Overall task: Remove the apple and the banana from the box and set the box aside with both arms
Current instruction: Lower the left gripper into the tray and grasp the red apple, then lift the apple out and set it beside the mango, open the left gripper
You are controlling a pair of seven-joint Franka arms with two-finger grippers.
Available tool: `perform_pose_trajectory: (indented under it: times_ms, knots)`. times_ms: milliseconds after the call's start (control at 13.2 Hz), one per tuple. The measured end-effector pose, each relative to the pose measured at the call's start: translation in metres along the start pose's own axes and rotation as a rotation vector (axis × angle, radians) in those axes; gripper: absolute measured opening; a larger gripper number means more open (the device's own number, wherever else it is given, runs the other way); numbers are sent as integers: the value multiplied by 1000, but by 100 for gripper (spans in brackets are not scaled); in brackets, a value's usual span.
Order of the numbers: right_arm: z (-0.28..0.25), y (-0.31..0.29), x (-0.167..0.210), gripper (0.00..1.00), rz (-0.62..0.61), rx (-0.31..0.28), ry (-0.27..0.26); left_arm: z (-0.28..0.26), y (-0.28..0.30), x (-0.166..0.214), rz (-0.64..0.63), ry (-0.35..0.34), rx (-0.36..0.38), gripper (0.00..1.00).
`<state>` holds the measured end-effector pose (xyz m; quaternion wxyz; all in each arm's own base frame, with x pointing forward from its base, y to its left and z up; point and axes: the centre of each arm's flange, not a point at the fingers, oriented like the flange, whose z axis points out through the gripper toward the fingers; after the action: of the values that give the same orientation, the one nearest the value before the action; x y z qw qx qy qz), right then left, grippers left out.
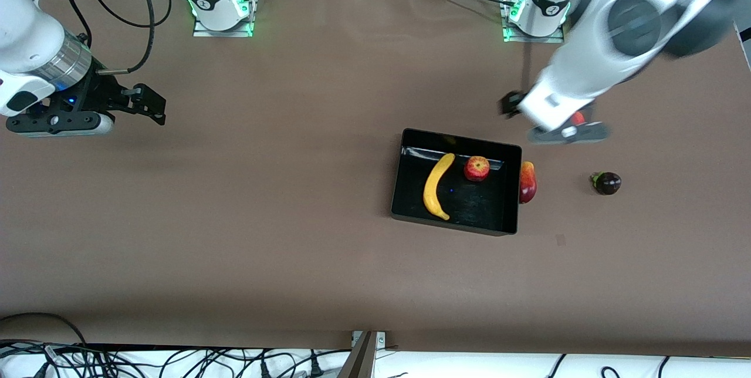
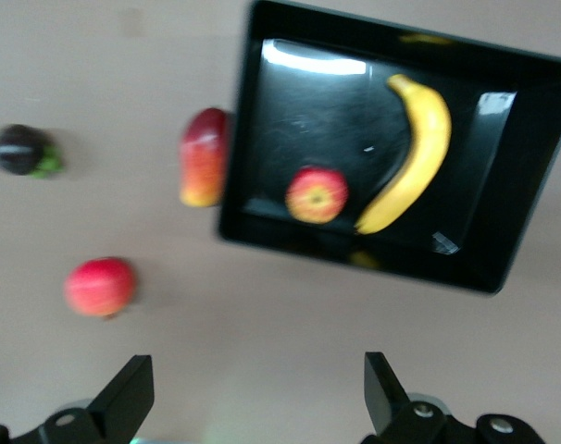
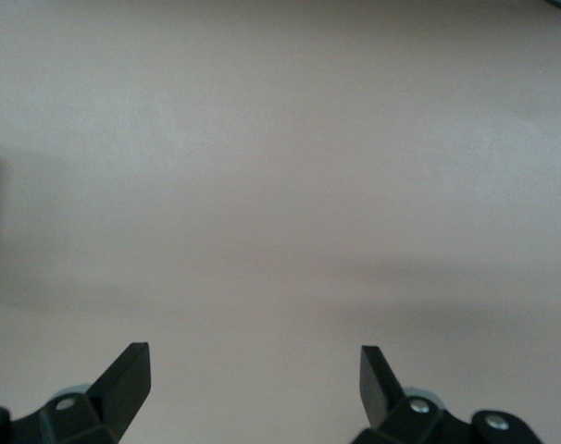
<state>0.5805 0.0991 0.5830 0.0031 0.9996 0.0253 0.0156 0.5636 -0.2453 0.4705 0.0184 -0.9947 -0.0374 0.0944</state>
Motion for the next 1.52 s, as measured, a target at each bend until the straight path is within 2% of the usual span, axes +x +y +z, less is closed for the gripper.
perform_pose_trajectory:
  times_ms: [152,380,532,912,1216,1444,1520]
  knots:
    - [0,0,0,100,0,0,1,52,27,23,6,-10,11,100]
    - [-1,0,0,100,0,0,1,134,25,61,0,-59,40,100]
    - [0,1,0,100,2,-1,1,174,25,78,11,-36,51,100]
    - [0,3,0,100,5,-1,1,248,30,65,63,33,34,100]
    - [0,3,0,100,5,-1,1,273,25,52,75,9,49,100]
    - [0,3,0,100,6,-1,1,272,24,52,75,9,51,70]
    - [0,3,0,100,6,-1,1,272,25,51,76,5,53,70]
